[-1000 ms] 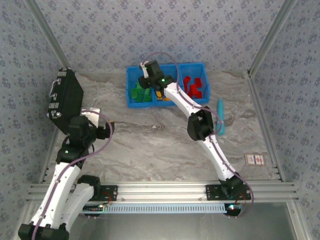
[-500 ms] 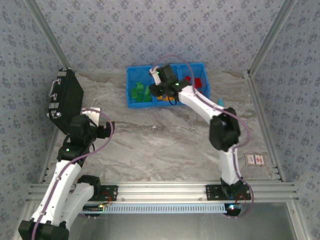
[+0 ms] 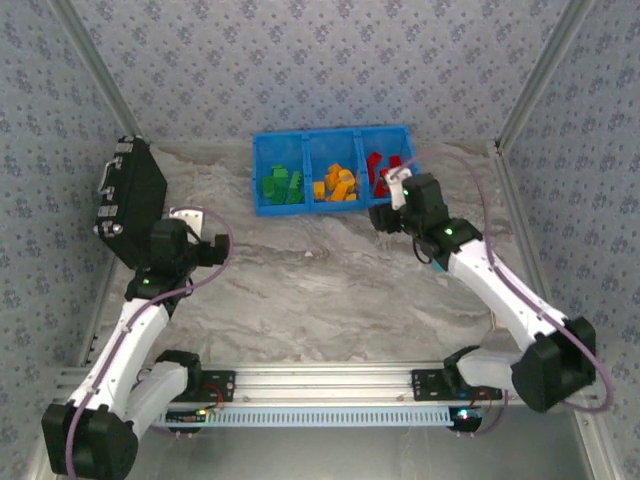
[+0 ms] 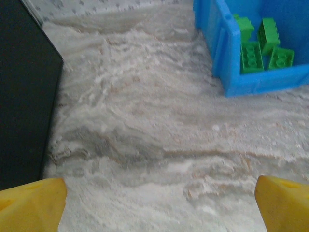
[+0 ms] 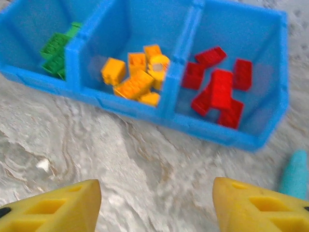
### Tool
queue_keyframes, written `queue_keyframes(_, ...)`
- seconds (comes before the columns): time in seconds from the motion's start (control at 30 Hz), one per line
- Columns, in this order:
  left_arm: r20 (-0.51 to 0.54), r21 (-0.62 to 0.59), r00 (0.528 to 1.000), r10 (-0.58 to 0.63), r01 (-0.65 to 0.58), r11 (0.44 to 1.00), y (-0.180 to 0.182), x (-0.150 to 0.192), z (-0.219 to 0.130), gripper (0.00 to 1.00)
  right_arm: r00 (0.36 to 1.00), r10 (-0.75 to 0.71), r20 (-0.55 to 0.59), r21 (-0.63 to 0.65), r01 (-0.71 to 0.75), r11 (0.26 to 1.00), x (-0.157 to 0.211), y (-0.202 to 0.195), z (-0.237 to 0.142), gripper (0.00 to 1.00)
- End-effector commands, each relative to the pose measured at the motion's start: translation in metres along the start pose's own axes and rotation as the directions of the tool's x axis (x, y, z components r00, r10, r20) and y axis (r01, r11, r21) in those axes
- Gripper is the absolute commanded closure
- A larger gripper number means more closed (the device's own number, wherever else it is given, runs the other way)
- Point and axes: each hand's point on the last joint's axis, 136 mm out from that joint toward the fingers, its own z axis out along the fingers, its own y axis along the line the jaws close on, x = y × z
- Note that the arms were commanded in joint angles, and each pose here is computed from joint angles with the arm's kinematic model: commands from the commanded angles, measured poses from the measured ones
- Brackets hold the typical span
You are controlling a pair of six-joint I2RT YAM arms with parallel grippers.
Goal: Sort the legos into containers by color
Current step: Place the lego in the container, then reset both arms
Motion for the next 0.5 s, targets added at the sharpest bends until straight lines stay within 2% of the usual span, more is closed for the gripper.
queue_keyframes(0.0, 0.130, -0.055, 0.992, 0.004, 0.003, 0.998, 0.011, -0.024, 0.010, 0.00, 0.997, 0.071, 0.025, 0.026, -0.072, 0.997, 0.012, -0.015, -0.018, 0.29)
queue_keyframes(0.17, 0.226, -0.035, 0.968, -0.110, 0.121, 0.992, 0.022, -0.025, 0.038, 0.00, 0.991, 0.126, 0.038, 0.034, -0.127, 0.991, 0.029, -0.028, -0.032, 0.13)
queue_keyframes(0.23, 0.249, -0.062, 0.965, -0.080, 0.098, 0.993, 0.027, -0.021, 0.050, 0.00, 0.990, 0.136, 0.042, 0.033, -0.138, 0.990, 0.034, -0.030, -0.036, 0.08)
queue_keyframes(0.3, 0.249, -0.114, 0.966, -0.072, 0.103, 0.988, 0.036, -0.014, 0.064, 0.00, 0.988, 0.147, 0.049, 0.022, -0.148, 0.989, 0.037, -0.029, -0.039, 0.05)
queue_keyframes(0.43, 0.196, -0.076, 0.979, -0.062, 0.078, 0.994, 0.031, 0.005, 0.093, 0.00, 0.982, 0.178, 0.069, -0.018, -0.177, 0.984, 0.042, -0.023, -0.054, 0.02)
queue_keyframes(0.47, 0.155, -0.073, 0.986, -0.060, 0.072, 0.995, 0.030, 0.012, 0.100, 0.00, 0.980, 0.186, 0.076, -0.027, -0.185, 0.982, 0.044, -0.021, -0.058, 0.02)
